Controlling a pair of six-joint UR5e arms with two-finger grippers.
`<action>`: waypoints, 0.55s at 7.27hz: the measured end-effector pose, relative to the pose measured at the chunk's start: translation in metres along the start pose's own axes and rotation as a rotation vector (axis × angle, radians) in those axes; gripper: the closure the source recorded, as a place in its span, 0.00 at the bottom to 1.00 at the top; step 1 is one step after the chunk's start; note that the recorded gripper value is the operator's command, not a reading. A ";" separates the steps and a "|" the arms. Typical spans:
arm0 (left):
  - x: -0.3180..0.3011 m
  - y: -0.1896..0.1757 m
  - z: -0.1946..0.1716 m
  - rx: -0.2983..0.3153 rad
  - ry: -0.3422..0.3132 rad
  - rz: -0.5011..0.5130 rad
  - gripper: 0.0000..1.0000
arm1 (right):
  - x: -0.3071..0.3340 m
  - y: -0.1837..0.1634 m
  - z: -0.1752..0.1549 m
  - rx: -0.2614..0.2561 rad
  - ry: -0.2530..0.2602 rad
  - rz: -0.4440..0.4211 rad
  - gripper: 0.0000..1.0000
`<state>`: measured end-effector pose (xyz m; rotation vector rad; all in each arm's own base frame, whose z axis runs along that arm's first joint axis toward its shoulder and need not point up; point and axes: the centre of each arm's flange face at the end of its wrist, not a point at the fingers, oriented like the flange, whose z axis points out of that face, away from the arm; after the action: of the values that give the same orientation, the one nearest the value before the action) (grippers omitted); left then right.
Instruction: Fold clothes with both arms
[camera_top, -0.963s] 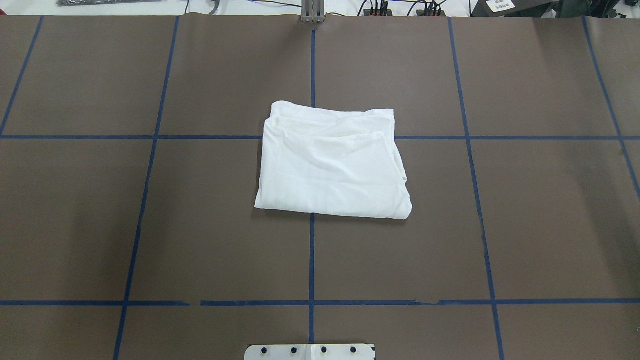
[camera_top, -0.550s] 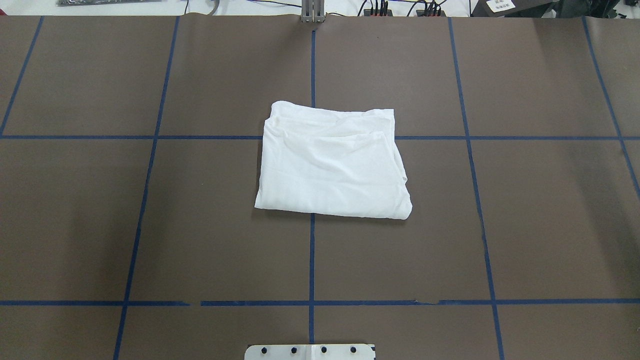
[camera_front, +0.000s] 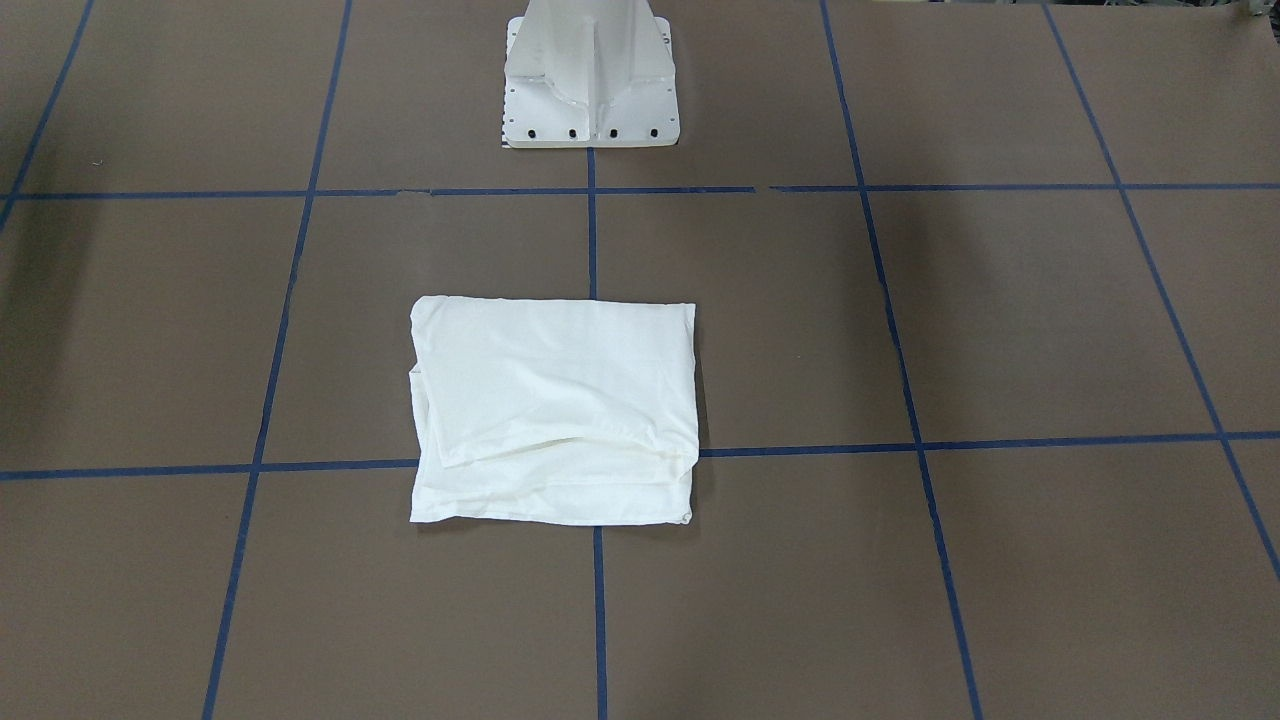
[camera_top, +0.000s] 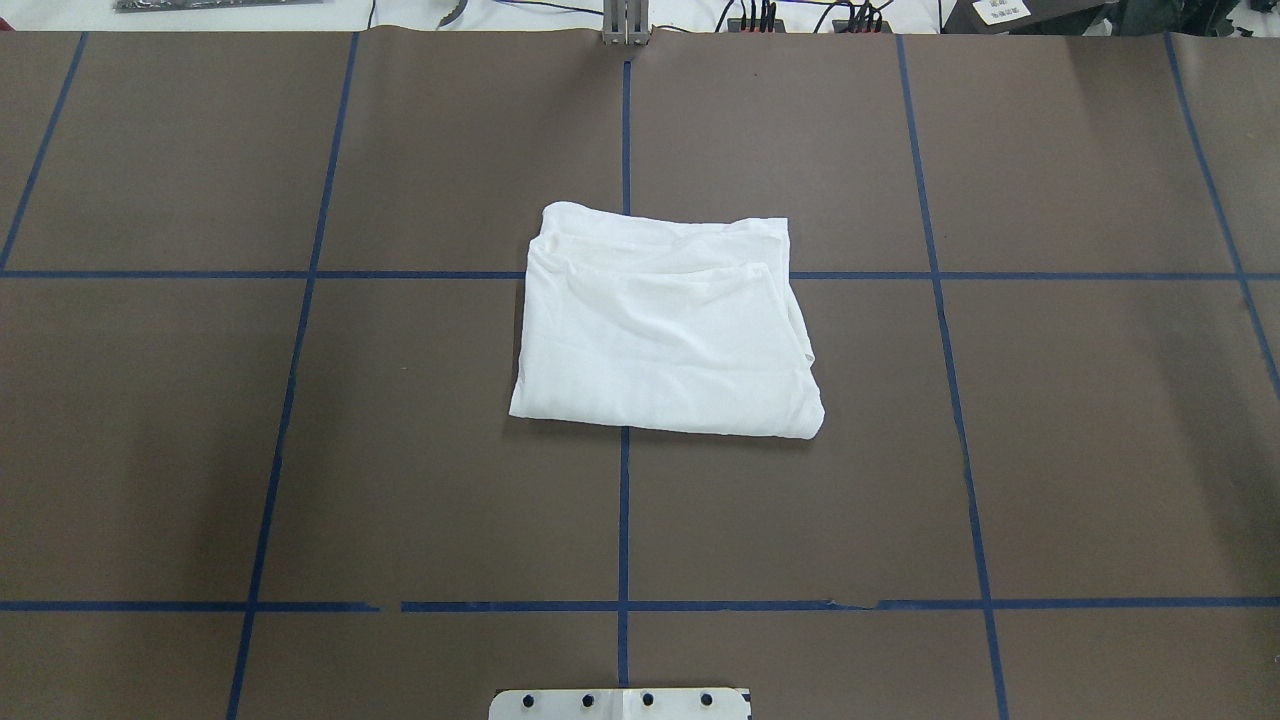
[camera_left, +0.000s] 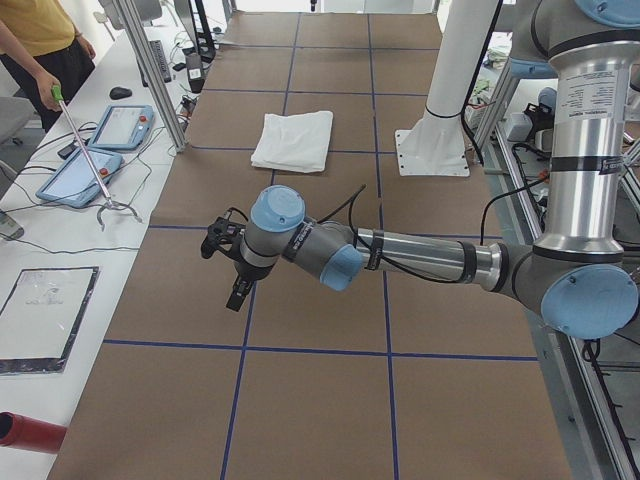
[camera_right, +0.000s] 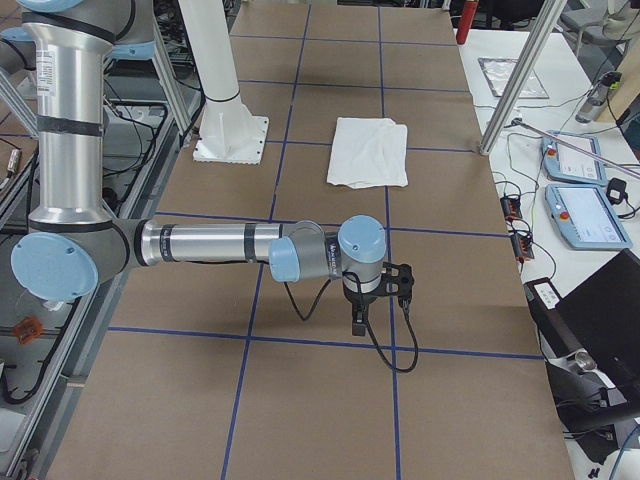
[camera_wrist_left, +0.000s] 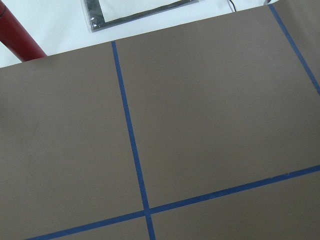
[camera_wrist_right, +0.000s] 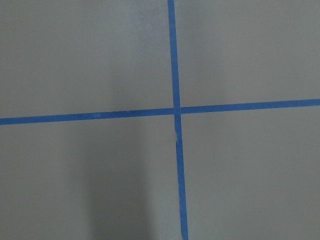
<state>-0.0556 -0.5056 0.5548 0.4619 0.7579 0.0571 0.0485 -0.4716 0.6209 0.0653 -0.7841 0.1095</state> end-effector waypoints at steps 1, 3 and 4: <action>-0.002 0.002 0.001 -0.006 -0.004 -0.008 0.00 | 0.002 -0.001 -0.009 0.017 -0.005 0.006 0.00; -0.005 0.005 0.002 -0.024 -0.008 -0.029 0.00 | 0.006 -0.001 -0.021 0.037 -0.002 0.018 0.00; -0.005 0.005 0.002 -0.039 -0.011 -0.044 0.00 | 0.011 0.004 -0.025 0.042 -0.001 0.030 0.00</action>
<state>-0.0576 -0.5028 0.5617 0.4083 0.7543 0.0279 0.0731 -0.4646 0.6115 0.0929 -0.7837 0.1545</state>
